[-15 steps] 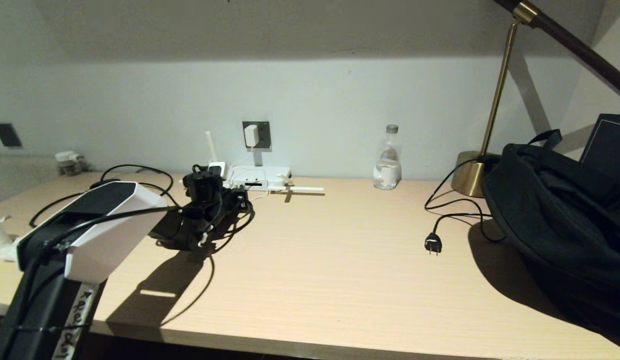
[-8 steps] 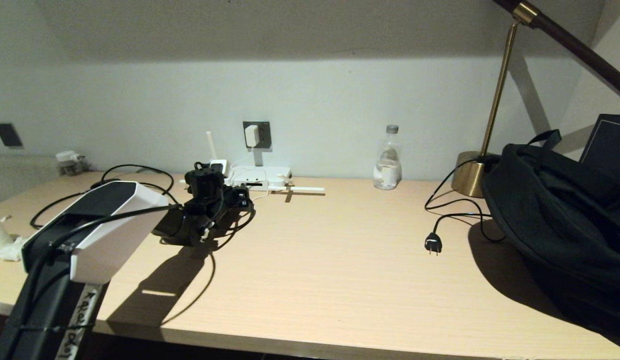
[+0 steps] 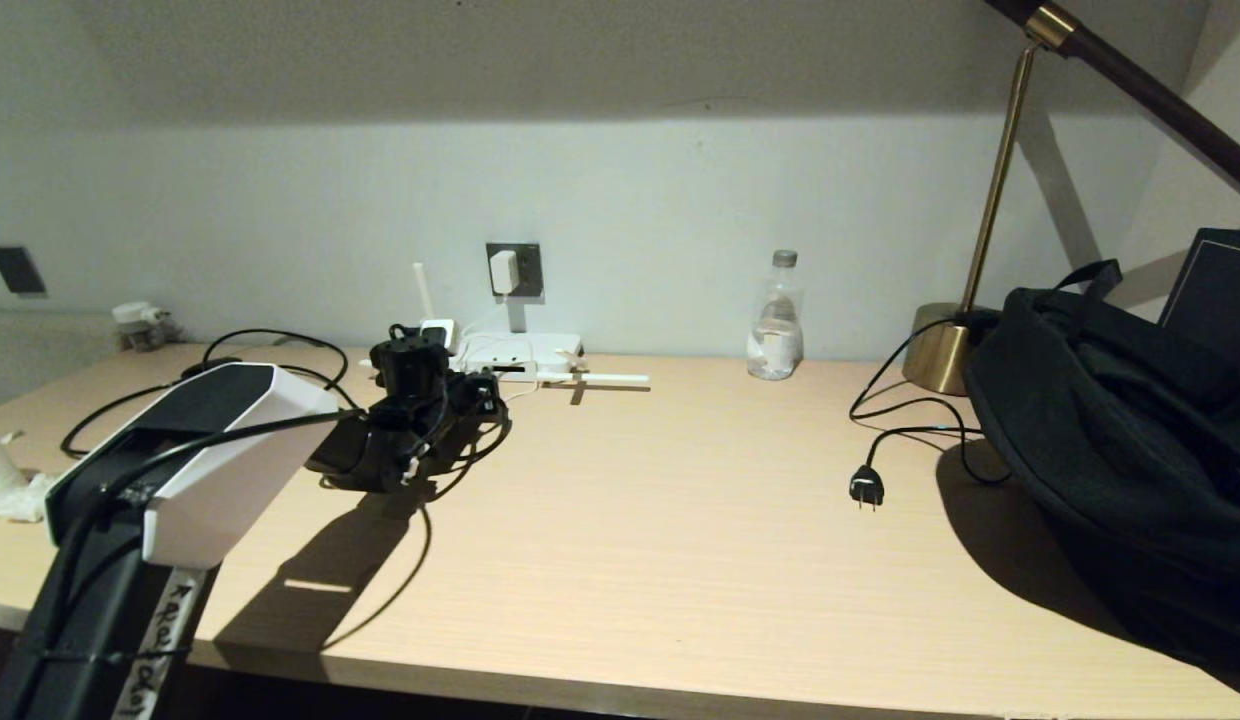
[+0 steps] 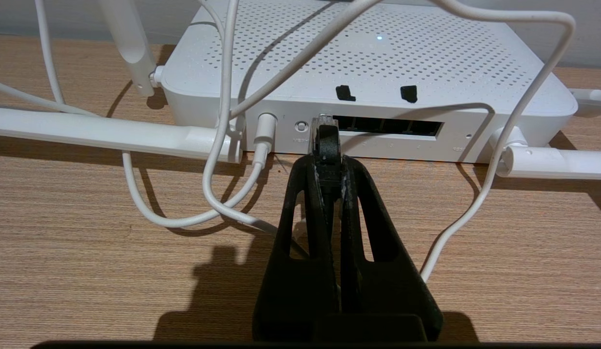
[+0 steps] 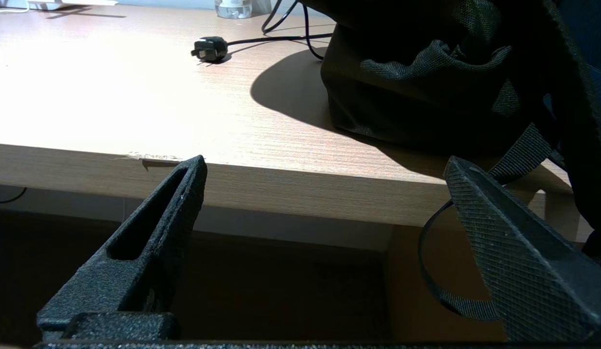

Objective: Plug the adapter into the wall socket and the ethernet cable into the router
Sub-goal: Plug cable into router interface

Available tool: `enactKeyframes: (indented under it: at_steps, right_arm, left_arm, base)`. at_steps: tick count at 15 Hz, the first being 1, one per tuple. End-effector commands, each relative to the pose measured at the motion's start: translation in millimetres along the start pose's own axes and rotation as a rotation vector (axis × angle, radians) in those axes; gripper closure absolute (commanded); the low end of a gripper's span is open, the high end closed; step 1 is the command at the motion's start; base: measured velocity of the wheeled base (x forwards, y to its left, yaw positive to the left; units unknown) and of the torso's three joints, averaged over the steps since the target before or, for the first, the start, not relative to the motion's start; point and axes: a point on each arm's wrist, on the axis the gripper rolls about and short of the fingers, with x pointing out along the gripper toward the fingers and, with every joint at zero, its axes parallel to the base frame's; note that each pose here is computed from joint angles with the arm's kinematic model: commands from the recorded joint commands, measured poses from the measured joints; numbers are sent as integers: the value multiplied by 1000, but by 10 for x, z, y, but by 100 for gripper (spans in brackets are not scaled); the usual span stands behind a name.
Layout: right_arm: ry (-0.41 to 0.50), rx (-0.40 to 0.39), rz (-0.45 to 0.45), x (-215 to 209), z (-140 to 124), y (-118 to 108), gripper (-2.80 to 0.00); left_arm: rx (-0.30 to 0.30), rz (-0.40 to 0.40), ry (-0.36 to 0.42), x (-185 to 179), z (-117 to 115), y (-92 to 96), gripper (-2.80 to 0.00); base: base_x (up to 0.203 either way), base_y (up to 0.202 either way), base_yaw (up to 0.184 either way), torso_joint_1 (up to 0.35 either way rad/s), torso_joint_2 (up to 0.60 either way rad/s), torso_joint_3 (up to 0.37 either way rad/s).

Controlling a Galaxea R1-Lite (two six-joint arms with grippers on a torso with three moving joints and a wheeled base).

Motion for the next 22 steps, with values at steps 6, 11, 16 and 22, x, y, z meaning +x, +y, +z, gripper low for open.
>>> enactKeyframes:
  at_steps: [6, 11, 16, 22]
  right_arm:
    - [0, -1, 1, 0, 0, 0, -280]
    - [0, -1, 1, 0, 0, 0, -280]
    - [0, -1, 1, 0, 0, 0, -280]
    - [0, 2, 1, 0, 0, 0, -280]
  left_arm:
    - [-1, -1, -7, -4, 15, -7, 0]
    - [-1, -6, -7, -8, 22, -25, 0]
    - [-1, -10, -8, -25, 34, -47, 0]
    - [-1, -12, -4, -23, 16, -54, 0]
  base:
    - [0, 0, 0, 0, 0, 0]
    - [0, 0, 0, 0, 0, 0]
    - [0, 0, 0, 0, 0, 0]
    - [0, 0, 0, 0, 0, 0]
